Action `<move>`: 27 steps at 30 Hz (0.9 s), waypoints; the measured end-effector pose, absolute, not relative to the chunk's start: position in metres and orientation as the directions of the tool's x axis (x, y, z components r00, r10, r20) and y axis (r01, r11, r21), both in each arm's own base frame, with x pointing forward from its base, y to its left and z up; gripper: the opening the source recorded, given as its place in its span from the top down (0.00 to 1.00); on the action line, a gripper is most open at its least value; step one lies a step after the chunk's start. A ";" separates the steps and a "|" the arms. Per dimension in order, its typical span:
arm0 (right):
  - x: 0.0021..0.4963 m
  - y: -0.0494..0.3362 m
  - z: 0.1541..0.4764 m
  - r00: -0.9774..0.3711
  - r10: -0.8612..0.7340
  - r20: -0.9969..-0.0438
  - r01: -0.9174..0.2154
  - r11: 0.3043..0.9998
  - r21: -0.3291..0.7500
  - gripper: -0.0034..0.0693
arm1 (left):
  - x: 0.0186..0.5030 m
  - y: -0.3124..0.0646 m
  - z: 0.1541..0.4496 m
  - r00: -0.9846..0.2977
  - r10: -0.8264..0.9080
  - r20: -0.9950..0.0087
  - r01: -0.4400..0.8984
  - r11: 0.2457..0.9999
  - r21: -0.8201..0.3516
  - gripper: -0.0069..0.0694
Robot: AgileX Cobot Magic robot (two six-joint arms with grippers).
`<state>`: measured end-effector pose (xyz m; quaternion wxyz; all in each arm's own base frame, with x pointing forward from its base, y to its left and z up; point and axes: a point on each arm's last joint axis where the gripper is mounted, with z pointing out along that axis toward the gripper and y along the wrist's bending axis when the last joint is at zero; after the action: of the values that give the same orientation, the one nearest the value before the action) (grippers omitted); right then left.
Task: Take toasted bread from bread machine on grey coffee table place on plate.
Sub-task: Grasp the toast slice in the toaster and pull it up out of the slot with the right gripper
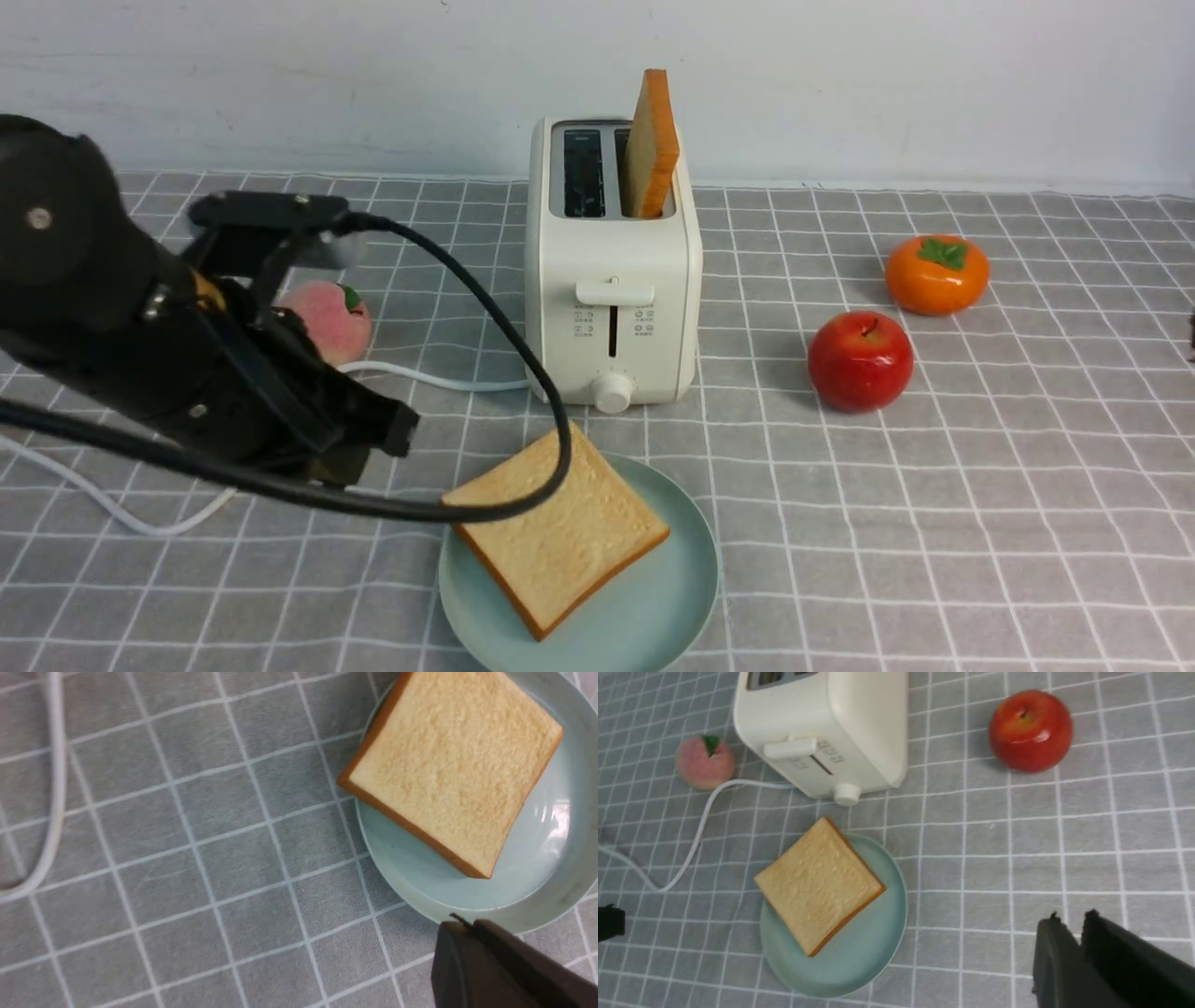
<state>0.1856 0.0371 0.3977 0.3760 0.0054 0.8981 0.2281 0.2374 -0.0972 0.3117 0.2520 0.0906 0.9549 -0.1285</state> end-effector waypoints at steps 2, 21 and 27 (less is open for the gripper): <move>0.197 0.044 0.398 -0.729 0.151 -0.668 -0.206 0.882 0.424 0.89 | 0.224 -0.091 0.321 -0.837 0.083 -0.542 0.226 0.953 -0.203 0.93; 0.387 0.187 0.377 -0.619 -0.022 -0.785 -0.393 0.875 0.284 0.31 | 0.058 -0.027 0.295 -0.536 -0.184 -0.824 0.218 0.913 -0.346 0.93; 0.443 0.210 0.335 -0.596 -0.006 -0.803 -0.381 0.882 0.277 0.12 | 0.035 -0.017 0.289 -0.485 -0.179 -0.856 0.230 0.918 -0.322 0.93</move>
<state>0.4432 0.2095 0.3345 0.4352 -0.1114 0.8670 0.2156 0.0351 -0.0171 0.2894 0.5070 0.0154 0.8379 -0.2015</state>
